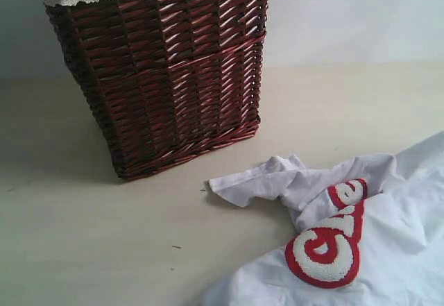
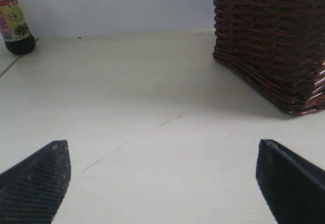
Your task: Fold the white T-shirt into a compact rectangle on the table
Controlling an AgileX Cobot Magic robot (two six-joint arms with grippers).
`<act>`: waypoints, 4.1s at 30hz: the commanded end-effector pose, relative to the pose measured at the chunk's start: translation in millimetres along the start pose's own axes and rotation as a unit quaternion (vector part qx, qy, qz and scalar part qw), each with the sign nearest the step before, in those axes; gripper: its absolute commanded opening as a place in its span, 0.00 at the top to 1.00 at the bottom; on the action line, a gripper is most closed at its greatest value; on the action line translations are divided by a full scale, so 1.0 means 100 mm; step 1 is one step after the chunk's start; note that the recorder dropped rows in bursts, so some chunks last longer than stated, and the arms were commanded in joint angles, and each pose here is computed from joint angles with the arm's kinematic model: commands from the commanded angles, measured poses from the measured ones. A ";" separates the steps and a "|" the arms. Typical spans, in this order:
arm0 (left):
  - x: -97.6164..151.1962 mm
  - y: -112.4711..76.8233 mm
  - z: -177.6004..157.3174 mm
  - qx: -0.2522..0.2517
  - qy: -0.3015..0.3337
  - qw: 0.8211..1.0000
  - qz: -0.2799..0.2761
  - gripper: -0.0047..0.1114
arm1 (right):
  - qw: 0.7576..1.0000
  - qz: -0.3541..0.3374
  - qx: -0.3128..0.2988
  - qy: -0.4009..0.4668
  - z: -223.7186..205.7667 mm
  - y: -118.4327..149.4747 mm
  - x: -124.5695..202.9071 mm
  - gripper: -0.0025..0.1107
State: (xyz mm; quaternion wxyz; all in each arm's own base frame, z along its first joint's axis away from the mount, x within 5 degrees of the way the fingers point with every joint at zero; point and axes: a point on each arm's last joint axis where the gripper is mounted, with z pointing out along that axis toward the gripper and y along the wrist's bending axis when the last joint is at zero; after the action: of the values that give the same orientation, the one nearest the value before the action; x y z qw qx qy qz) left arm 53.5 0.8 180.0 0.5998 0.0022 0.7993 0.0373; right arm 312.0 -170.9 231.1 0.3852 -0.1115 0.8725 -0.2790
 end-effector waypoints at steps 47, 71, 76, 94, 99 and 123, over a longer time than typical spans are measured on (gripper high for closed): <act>-0.01 0.00 0.00 -0.001 -0.006 1.000 -0.005 0.15 | 0.918 -0.119 -0.324 0.197 -0.06 1.87 0.90 0.96; -0.01 0.00 0.00 -0.001 -0.006 1.000 -0.005 0.15 | 0.901 -0.208 -0.367 0.107 -0.61 2.28 0.31 0.55; -0.01 0.00 0.00 -0.001 -0.006 1.000 -0.005 0.15 | 0.887 -0.242 -0.374 0.119 -0.85 2.10 0.27 0.54; -0.01 0.00 0.00 -0.001 -0.006 1.000 -0.005 0.15 | 0.811 -0.432 -0.388 0.074 -1.26 1.86 0.97 0.98; -0.01 0.00 0.00 -0.001 -0.006 1.000 -0.005 0.15 | 0.794 -0.405 -0.443 0.096 -1.27 2.00 1.11 0.98; -0.01 0.00 0.00 -0.001 -0.006 1.000 -0.005 0.15 | 0.930 -0.087 -0.288 0.211 -1.31 1.59 1.12 0.53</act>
State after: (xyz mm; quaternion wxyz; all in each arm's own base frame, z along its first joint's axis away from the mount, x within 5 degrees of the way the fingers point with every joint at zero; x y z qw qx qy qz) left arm 53.5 0.8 180.0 0.5998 0.0022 0.7993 0.0373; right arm 144.8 -19.5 149.2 0.1395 -0.3352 0.9294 -0.0656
